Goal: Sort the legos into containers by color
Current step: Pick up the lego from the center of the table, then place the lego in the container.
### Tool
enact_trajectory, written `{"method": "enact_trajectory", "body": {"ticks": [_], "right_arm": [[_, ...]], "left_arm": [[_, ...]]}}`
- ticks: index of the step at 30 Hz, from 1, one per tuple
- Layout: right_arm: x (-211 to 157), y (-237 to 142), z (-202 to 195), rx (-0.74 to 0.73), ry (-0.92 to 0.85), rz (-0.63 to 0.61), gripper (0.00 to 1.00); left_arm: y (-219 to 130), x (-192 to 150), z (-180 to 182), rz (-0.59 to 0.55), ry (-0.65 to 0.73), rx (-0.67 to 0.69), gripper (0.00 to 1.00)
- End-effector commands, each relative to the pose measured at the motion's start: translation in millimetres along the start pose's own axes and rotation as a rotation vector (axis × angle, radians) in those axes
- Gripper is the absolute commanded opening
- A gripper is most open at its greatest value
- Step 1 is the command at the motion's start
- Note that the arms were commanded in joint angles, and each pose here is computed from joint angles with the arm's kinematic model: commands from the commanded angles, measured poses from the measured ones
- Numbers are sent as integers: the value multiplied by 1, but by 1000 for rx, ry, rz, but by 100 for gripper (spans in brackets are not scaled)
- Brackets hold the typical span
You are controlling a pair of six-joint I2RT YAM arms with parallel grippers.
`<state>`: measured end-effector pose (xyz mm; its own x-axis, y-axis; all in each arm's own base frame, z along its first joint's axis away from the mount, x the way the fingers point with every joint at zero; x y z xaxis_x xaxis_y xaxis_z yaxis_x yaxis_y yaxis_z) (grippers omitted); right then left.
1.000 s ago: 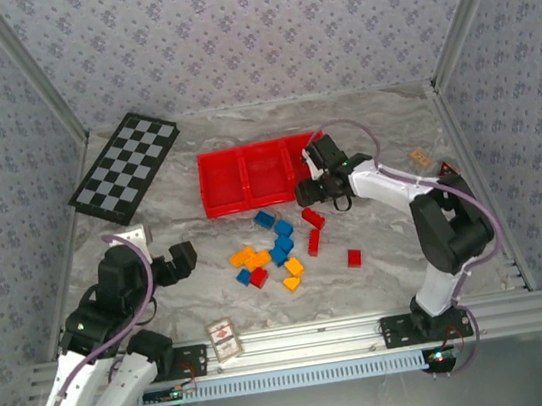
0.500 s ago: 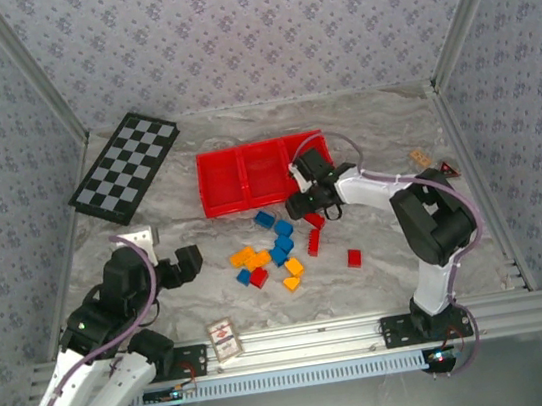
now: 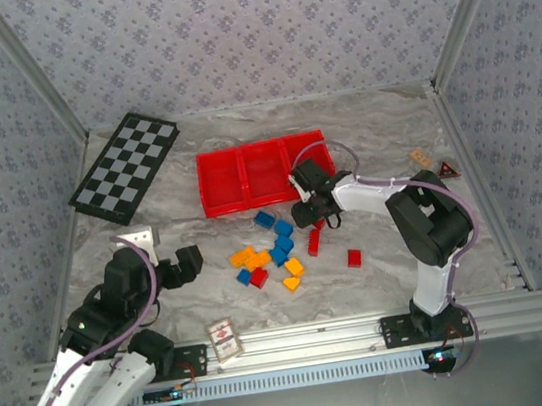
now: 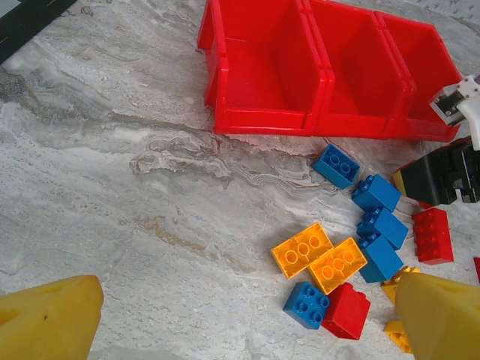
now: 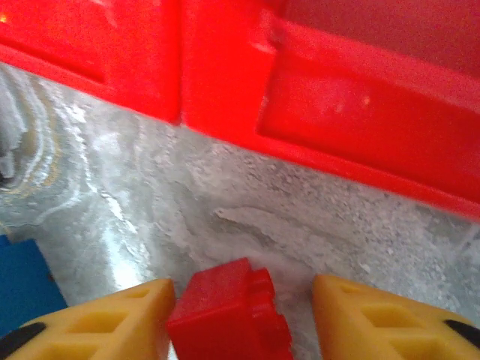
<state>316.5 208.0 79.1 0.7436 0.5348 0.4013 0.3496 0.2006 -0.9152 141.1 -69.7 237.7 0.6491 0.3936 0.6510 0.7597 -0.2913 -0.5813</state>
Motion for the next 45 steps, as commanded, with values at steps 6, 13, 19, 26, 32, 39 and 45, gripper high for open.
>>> {"method": "enact_trajectory", "body": {"ticks": [6,13,19,26,32,39,45], "right_arm": [[-11,-13,-9,-80,41,43,22],[12,-60,-12,-98,69,-50,12],[59,-100,-33,-133,117,-195,12],[103,-86,-78,-137,215,-201,12],[121,-66,-99,-106,245,-196,12],[133,-42,-102,-74,246,-165,15],[135,-25,-97,-44,259,-144,18]], "left_arm": [[-3,0,2,-26,-5,6,100],[-3,-1,3,-29,-15,10,100],[-1,-5,4,-33,-19,6,100],[-8,-4,4,-31,-21,2,100],[-14,-2,5,-73,-22,-21,100],[-22,4,5,-102,6,-19,100],[-27,10,1,-116,63,-22,100]]}}
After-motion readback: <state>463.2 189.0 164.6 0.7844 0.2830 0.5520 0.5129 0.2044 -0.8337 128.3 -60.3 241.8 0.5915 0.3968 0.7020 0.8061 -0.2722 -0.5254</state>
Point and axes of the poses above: each hand's point on the last joint's axis, 136 mm out from that joint toward the fingers, its own y axis out along the fingers, its own z axis along the line the jaws close on, x = y × z, the point moved 6 cm from there along -y, back along the fingers, and after that the axes turned 12 degrees about -y, right-handed, at the moved point
